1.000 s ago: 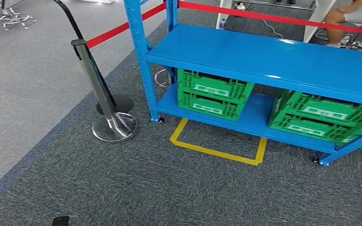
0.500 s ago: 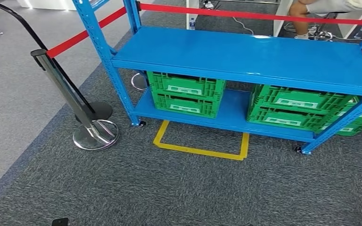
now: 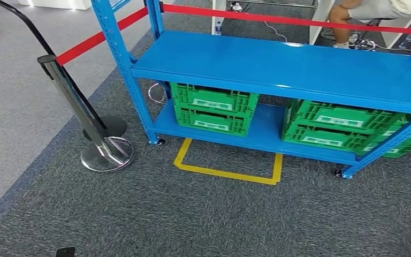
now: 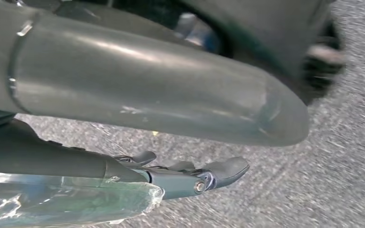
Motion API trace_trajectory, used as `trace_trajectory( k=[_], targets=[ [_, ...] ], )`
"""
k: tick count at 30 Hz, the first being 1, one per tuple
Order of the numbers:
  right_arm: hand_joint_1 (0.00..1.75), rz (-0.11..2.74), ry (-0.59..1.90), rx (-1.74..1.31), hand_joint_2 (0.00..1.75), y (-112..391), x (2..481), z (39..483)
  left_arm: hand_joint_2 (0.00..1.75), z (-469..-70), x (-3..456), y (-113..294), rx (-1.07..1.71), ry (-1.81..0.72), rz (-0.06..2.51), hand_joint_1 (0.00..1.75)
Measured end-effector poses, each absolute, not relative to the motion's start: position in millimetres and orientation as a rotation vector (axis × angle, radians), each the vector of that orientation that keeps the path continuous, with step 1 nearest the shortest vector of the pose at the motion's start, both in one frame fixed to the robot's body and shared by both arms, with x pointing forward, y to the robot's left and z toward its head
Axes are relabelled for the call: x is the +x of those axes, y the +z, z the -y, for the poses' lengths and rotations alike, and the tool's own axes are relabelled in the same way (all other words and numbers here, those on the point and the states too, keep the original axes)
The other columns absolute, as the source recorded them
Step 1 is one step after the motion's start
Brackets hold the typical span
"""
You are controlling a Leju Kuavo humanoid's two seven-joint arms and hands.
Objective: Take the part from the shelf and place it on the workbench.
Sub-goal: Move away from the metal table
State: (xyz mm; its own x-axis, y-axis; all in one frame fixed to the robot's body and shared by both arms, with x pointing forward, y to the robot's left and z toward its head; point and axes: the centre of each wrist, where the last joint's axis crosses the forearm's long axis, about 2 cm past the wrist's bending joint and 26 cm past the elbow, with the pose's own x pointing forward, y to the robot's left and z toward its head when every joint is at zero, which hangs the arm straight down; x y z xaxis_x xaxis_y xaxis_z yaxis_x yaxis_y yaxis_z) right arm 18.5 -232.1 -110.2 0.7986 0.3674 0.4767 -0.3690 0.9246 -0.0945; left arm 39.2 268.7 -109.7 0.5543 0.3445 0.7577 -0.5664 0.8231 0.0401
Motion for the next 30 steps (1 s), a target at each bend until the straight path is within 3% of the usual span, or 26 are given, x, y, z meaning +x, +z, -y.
trace_trajectory(
  k=[30],
  targets=[
    [0.0,0.509,0.39,0.009,0.0,-110.1,17.5,230.0,0.0,-271.7,37.5,-110.0,0.299,0.54,0.821,0.0]
  ],
)
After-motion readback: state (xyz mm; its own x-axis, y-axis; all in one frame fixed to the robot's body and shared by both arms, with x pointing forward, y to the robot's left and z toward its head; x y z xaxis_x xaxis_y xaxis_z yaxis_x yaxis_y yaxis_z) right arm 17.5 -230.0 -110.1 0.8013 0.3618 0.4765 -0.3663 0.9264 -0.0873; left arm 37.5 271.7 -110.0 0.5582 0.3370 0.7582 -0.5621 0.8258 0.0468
